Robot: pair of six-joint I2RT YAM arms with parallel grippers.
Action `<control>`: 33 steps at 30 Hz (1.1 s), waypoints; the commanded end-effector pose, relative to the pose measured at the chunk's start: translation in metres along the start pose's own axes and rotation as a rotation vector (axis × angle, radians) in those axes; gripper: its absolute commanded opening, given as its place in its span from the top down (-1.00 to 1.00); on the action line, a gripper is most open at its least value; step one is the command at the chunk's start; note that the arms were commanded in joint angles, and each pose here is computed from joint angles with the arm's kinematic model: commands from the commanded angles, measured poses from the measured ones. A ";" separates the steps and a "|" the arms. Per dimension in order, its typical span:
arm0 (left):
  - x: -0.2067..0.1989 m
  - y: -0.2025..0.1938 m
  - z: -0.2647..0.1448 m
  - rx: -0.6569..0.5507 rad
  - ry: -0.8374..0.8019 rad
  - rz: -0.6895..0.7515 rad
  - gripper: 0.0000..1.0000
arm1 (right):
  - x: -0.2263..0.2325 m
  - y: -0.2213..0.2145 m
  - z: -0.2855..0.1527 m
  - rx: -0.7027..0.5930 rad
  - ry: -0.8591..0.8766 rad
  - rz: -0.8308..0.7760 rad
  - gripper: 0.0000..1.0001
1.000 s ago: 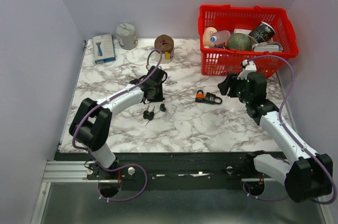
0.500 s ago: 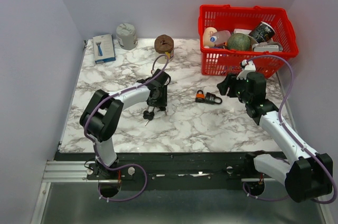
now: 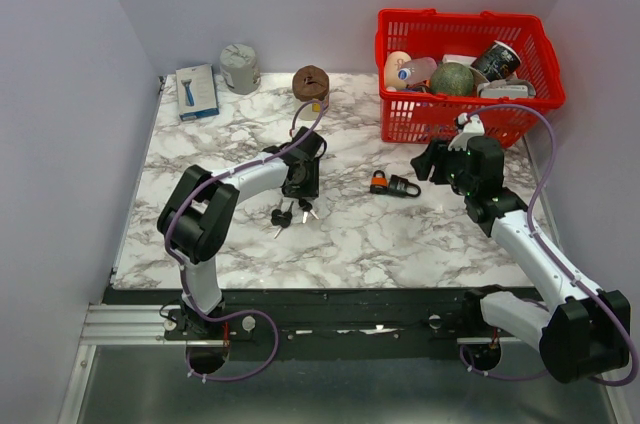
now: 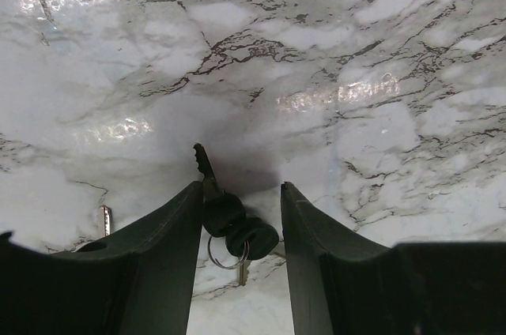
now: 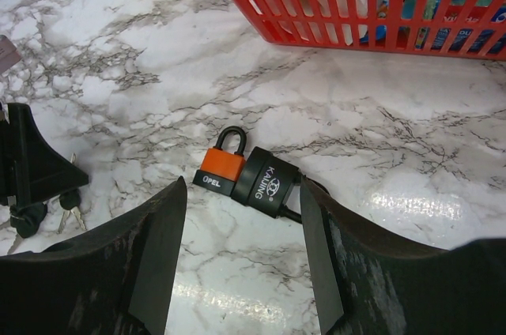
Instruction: Unlock with the key
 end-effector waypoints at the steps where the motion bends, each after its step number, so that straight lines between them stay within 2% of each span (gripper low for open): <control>1: 0.006 -0.016 0.003 0.069 0.064 0.001 -0.03 | 0.005 0.007 0.000 -0.020 0.016 -0.014 -0.35; 7: 0.003 -0.021 0.008 0.087 0.022 -0.008 0.01 | 0.019 0.003 0.010 0.032 0.074 -0.062 -0.35; 13: 0.002 -0.015 0.004 0.061 0.010 -0.007 0.02 | 0.040 -0.018 0.033 0.178 0.156 -0.071 -0.36; 20: 0.007 -0.020 -0.002 0.067 0.082 -0.022 0.02 | 0.064 -0.033 0.046 0.274 0.219 -0.126 -0.36; 28: 0.010 -0.030 -0.014 0.077 0.073 -0.059 0.02 | 0.067 -0.036 0.047 0.295 0.218 -0.141 -0.36; 33: 0.008 -0.037 -0.005 0.125 0.032 -0.051 0.07 | 0.067 -0.037 0.047 0.302 0.214 -0.139 -0.36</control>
Point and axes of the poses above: each gripper's point midway between its finger pads, its own z axis out along the fingers, its own x axis along the line the jaws close on, y = z × x, the point moved 10 cm from there along -z, back along the fingers, and after that the axes turned 9 degrees about z, right-handed, at the moved point
